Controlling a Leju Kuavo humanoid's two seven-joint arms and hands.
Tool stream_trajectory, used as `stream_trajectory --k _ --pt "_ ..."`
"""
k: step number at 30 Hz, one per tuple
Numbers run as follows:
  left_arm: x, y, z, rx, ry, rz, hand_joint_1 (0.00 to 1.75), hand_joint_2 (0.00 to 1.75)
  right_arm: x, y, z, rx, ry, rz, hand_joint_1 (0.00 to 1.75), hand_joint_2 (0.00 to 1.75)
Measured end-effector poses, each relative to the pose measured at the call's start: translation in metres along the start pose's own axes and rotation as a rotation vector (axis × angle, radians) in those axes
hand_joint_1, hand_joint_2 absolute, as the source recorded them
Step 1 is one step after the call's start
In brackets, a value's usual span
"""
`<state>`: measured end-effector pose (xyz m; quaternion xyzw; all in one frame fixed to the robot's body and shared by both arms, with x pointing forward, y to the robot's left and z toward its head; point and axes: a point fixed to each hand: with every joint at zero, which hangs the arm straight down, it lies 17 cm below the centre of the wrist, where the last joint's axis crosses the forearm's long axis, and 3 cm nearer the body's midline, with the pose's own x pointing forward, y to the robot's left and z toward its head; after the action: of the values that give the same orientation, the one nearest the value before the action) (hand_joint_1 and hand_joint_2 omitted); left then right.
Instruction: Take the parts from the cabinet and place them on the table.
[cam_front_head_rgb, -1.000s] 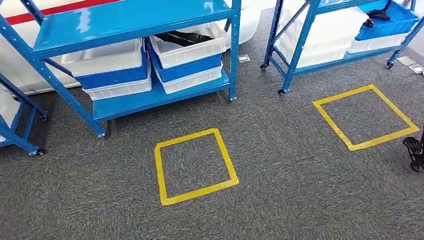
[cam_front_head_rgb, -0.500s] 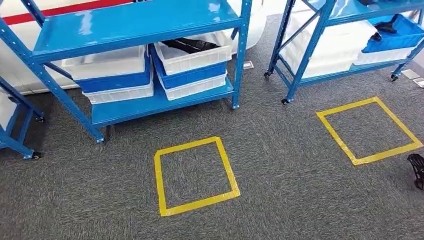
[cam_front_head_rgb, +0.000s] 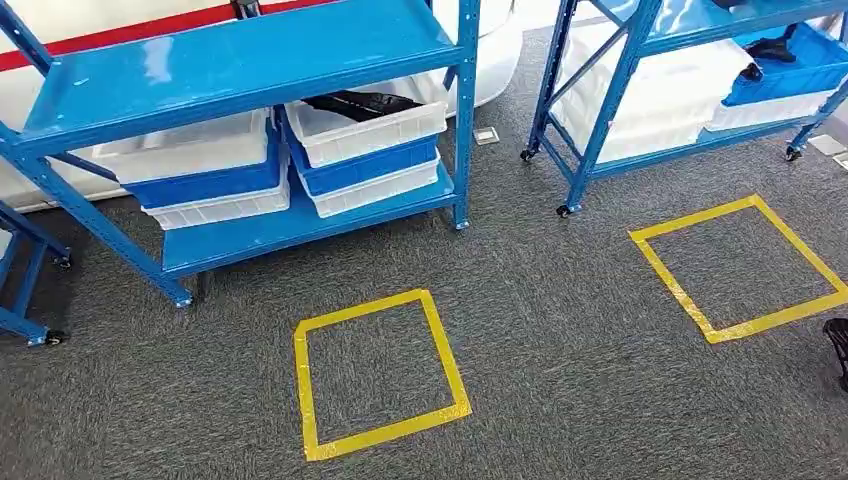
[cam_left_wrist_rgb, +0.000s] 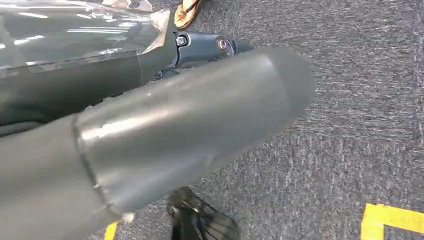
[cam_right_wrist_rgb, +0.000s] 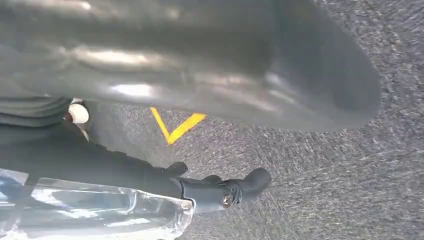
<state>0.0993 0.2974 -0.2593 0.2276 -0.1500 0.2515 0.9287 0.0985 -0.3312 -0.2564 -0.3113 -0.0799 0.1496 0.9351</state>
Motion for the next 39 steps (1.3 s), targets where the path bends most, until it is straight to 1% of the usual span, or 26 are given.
stream_trajectory --k 7,14,23,39 --pt "-0.0057 0.0073 -0.0011 0.022 0.011 -0.006 0.00 0.00 0.0024 0.0017 0.0013 0.002 -0.005 0.005 0.00 0.00" --pt "0.0012 0.0033 -0.0010 0.019 0.003 0.001 0.00 0.00 0.0037 0.0012 0.0012 0.001 -0.008 0.008 0.00 0.00" --pt "-0.0042 0.0034 0.0001 0.022 0.022 0.008 0.00 0.00 0.0042 -0.0031 -0.0011 -0.008 -0.011 0.021 0.00 0.00" --pt "0.0008 0.0060 -0.0020 0.033 0.014 0.002 0.00 0.00 0.0061 -0.0033 -0.0010 -0.009 -0.015 0.020 0.00 0.00"
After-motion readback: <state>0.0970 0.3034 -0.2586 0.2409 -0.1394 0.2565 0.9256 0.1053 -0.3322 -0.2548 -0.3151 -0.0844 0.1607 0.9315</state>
